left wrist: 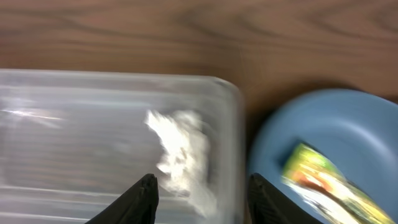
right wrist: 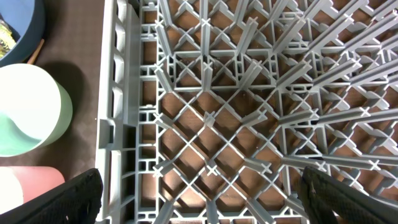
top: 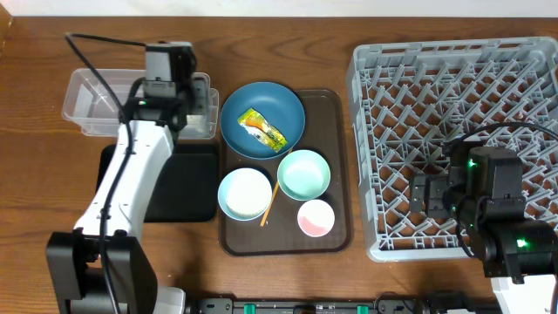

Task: Sort waste into correct bins and load items into the dishwasher rack
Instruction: 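Carry the tissue left and drop it into the clear plastic bin, then grasp the yellow-green snack wrapper on the blue plate with the left gripper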

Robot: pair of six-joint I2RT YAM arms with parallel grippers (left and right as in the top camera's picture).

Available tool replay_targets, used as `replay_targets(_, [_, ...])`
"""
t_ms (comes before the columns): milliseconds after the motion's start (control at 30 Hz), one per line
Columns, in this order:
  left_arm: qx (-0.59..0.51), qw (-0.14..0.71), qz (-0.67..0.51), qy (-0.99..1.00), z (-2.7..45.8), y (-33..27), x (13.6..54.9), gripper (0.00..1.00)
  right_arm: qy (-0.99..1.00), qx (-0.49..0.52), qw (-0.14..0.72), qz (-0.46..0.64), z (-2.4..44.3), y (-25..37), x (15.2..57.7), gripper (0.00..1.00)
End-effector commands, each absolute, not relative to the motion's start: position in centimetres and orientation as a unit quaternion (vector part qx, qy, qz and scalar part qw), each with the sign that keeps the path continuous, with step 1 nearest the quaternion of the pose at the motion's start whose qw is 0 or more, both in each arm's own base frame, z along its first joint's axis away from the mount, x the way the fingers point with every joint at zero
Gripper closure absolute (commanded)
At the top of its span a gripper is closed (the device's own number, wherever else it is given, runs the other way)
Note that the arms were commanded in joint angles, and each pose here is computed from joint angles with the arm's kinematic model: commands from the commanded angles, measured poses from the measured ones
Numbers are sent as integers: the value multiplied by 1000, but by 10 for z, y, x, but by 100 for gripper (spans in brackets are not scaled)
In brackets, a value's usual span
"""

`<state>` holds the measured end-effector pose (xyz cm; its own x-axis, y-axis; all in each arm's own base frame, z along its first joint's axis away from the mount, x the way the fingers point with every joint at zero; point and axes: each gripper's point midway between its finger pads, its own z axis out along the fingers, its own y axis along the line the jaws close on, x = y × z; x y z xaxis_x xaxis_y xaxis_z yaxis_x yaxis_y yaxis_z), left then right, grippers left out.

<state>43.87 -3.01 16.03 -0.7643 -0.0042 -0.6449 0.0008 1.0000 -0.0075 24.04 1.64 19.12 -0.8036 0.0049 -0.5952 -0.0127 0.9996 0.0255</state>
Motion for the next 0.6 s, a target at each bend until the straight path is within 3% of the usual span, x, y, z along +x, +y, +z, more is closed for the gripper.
replay_targets(0, [13,307,-105,946,152,-87,424,51,948,2,319,18,197,17,243,1])
replay_targets(367, [-73,168,-135,974,68,-155,395,43,948,2,319,18,197,17,243,1])
replay_targets(567, [-117,153,-138,972,44,-159,401,39,948,3,318,18,197,17,243,1])
